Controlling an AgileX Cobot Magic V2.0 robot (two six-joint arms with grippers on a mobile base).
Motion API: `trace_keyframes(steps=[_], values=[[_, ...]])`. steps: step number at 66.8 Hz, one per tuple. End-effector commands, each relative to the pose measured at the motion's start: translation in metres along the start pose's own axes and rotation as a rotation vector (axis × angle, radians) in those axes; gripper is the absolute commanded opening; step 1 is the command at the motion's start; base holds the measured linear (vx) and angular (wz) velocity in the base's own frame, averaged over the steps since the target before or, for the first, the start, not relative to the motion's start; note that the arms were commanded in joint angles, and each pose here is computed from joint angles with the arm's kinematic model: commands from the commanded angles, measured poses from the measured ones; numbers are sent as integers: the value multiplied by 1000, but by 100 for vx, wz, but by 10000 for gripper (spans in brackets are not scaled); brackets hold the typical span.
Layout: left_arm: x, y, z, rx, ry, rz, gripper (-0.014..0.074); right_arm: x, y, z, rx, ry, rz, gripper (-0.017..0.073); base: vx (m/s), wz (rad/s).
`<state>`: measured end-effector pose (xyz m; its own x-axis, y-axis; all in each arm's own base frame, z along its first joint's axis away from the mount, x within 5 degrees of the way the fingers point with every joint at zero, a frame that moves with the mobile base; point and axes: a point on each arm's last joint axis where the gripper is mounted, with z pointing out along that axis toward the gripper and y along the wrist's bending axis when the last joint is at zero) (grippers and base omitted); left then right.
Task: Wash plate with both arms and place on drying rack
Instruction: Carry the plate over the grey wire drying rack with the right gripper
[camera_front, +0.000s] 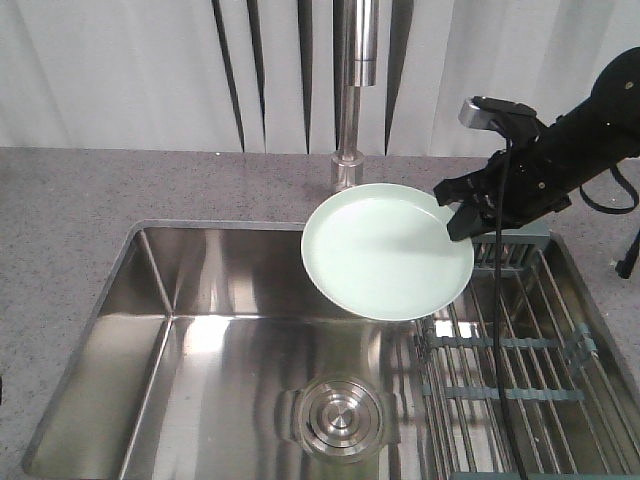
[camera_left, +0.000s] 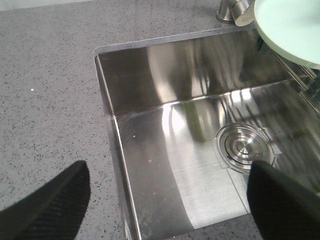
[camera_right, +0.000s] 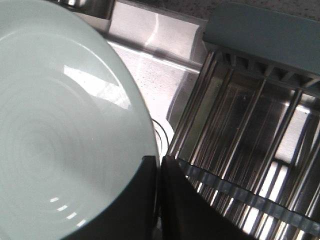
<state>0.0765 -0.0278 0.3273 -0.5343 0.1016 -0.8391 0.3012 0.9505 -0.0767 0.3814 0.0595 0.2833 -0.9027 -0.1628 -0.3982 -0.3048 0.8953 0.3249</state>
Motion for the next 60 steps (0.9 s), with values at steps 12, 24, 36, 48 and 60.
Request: trace_keyframes(steps=[12,24,36,48,60], values=[[-13,-1,-4,7,-89,-10,590,-2,2,-55,33,-130,-18,-1,0,0],[-13,-1,-4,7,-89,-10,590,5,8,-68,52,-157,-31,-1,0,0],[-13,-1,-4,7,-89,-10,590,32,9,-68,73,-160,-11,-1,0,0],[-13,-1,-4,7,-89,-10,590,63,2,-73,92,-155,24,-1,0,0],[-13,-1,-4,7,-89,-10,590,93,-5,-90,142,-188,68,-1,0,0]])
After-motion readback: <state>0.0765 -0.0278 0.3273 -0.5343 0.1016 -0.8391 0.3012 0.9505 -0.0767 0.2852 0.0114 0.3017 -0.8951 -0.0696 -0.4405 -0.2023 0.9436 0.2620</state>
